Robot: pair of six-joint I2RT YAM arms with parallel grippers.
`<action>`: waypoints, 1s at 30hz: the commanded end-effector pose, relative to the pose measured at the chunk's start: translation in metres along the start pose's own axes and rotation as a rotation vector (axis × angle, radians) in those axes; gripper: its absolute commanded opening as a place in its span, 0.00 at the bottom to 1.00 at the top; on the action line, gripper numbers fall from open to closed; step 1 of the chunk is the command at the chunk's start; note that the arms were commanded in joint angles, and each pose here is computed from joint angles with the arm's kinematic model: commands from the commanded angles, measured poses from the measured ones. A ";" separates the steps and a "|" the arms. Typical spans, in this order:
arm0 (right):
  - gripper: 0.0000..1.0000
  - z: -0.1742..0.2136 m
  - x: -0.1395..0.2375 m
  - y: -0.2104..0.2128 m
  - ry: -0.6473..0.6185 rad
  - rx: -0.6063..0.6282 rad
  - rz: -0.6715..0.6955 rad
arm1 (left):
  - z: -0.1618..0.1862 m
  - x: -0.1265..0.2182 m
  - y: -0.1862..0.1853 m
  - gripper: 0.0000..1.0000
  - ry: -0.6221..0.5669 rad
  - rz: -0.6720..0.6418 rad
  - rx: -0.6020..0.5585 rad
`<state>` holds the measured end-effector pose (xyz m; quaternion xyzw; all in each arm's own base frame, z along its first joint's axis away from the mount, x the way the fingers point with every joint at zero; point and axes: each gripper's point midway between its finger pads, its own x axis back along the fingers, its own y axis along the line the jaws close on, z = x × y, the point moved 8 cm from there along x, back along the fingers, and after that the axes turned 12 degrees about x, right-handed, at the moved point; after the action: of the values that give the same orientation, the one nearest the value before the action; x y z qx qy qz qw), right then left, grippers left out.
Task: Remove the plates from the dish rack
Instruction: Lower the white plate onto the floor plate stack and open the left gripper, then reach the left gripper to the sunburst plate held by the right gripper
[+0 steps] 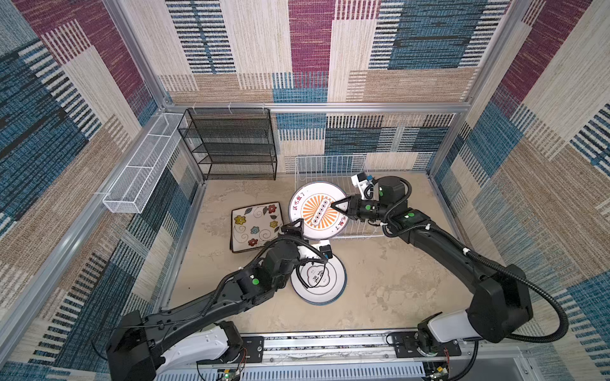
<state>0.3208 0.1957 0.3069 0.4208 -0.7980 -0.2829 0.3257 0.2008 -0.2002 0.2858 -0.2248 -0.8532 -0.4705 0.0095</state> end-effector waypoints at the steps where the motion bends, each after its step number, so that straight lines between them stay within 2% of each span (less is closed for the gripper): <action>1: 0.00 -0.022 0.013 0.006 -0.118 0.045 -0.020 | -0.006 0.014 0.013 0.89 -0.037 0.030 0.228; 10: 0.00 -0.027 0.030 0.000 -0.158 0.074 0.050 | -0.015 0.051 0.062 0.89 -0.166 0.056 0.833; 15: 0.00 -0.022 0.031 -0.004 -0.147 0.074 0.048 | -0.010 0.047 0.075 0.91 -0.253 0.103 1.229; 19: 0.00 -0.021 0.031 -0.003 -0.138 0.093 0.041 | 0.000 0.031 0.084 0.93 -0.222 0.174 1.519; 26: 0.00 -0.020 0.033 0.002 -0.127 0.131 0.000 | 0.022 -0.003 0.090 0.93 -0.198 0.360 1.855; 30: 0.00 -0.019 0.032 0.002 -0.119 0.145 -0.011 | 0.031 -0.024 0.091 0.91 -0.175 0.488 1.973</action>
<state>0.3215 0.1633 0.3181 0.4009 -0.8333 -0.2619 0.2763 0.2616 -0.1342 0.3254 -0.2538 -0.8556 0.4037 0.2011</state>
